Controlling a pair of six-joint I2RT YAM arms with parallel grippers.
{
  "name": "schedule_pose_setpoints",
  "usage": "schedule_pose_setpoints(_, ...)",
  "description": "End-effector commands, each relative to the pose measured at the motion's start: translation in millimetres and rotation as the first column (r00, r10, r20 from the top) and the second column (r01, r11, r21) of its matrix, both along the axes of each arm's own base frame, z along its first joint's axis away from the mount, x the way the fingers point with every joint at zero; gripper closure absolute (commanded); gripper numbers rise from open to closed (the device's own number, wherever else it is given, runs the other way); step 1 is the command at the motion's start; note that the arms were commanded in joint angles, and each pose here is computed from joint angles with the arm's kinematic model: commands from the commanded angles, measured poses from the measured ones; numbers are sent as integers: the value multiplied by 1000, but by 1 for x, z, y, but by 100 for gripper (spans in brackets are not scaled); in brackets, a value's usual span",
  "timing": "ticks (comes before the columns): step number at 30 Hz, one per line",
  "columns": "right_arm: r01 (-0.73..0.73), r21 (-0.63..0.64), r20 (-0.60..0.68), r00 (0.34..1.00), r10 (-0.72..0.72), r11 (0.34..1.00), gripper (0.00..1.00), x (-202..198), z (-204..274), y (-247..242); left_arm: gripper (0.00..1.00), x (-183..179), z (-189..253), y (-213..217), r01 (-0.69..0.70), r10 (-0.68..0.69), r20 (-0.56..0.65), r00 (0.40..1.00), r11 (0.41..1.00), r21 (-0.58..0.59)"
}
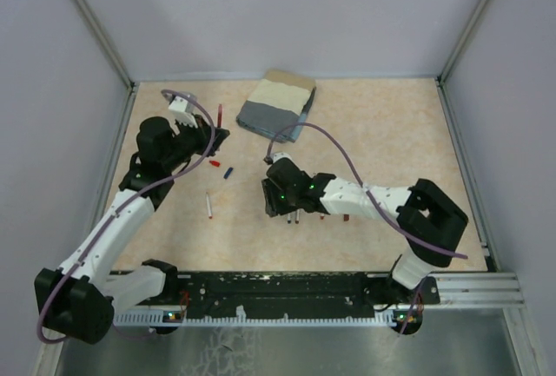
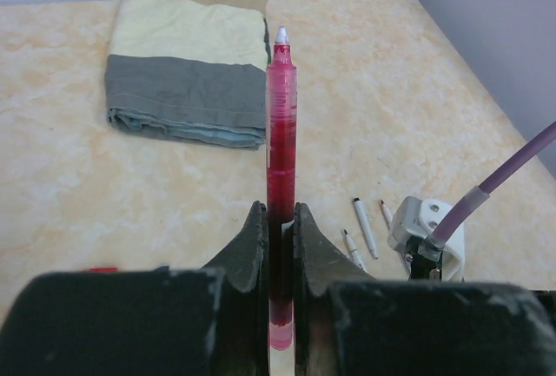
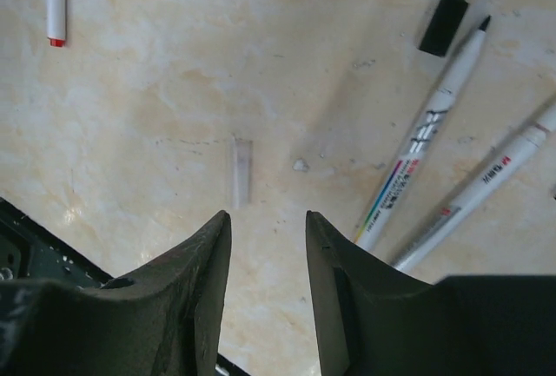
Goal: Insert the pens into the pen caps
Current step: Pick up the pen cap from the center of the board.
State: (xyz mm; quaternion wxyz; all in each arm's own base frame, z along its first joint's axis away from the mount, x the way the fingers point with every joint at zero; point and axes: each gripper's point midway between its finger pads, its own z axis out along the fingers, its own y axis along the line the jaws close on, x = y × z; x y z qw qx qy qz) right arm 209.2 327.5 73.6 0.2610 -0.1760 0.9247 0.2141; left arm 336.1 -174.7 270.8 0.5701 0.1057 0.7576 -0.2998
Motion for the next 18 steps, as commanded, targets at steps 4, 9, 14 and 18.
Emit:
schedule_pose_setpoints(4, -21, 2, 59, 998, 20, 1000, 61, 17, 21, 27, 100, 0, 2, 19, -79, 78, 35, 996, 997, 17)
schedule_pose_setpoints(9, 101, -105, 145, 986, -85, 989, 62, 36, 27, -7, 100, -3, 5, 10, -16, 15, 46, 999, 1000, 11)
schedule_pose_setpoints(14, 259, -96, 168, 956, -241, 961, 62, 46, 38, -67, 100, -8, 7, 0, 58, -58, 59, 997, 998, 6)
schedule_pose_setpoints(18, 364, -104, 187, 921, -341, 926, 62, 45, 42, -109, 100, -9, 6, -3, 83, -83, 60, 995, 996, 15)
